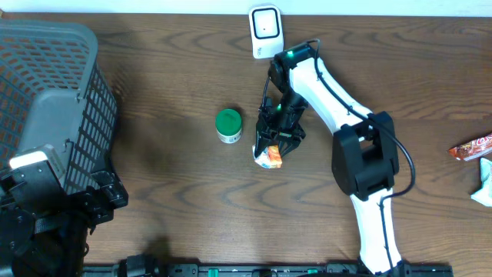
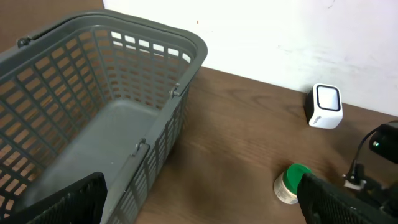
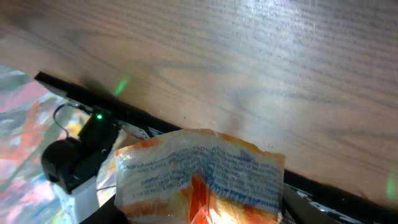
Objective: Scan the item barcode
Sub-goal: 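Grasp the orange tissue pack with the right gripper and lift it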
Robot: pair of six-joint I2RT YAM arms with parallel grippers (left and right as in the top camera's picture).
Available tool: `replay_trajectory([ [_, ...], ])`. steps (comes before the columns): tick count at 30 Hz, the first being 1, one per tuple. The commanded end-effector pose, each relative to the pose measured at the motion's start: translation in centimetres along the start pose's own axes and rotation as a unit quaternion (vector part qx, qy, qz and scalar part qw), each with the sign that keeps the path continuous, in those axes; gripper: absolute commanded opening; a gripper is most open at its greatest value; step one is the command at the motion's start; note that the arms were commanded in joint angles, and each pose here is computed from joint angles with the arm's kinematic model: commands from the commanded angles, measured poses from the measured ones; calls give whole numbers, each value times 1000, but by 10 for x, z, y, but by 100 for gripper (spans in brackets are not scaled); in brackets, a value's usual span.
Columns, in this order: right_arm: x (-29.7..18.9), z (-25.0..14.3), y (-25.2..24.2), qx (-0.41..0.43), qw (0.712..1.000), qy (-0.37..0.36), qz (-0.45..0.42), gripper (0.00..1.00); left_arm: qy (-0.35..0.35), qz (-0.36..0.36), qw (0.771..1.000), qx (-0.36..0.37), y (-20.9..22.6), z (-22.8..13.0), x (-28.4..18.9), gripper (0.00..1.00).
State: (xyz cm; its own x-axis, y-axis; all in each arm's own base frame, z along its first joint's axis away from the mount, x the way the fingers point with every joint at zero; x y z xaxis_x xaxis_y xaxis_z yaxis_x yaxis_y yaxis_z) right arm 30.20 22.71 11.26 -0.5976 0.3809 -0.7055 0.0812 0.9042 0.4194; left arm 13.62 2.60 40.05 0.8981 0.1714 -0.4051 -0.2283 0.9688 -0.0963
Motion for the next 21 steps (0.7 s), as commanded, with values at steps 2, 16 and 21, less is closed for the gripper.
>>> replay_trajectory([
  [2, 12, 23, -10, 22, 997, 35, 66, 44, 0, -6, 1000, -4, -2, 0, 0, 98],
  [16, -7, 35, -32, 59, 991, 26, 116, 47, 0, -6, 1000, -4, -2, 0, 0, 98],
  [21, -8, 35, -29, 61, 989, 28, 133, 47, 0, -6, 1000, -4, -2, 0, 0, 98],
])
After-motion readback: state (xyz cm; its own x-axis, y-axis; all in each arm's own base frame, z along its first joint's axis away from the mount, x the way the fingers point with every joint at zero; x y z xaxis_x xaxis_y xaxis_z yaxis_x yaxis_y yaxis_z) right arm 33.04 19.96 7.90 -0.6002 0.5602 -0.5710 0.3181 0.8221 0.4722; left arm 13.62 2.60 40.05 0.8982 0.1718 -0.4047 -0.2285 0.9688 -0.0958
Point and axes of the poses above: each gripper's point midway between its finger pads, its own x axis out along the fingers, its own y axis along the line the jaws close on, z = x × y, the point moved 4 cm from there along -x, back along the fingers, and after that the axes turned 1 degree about x, right-handed, at the moved point
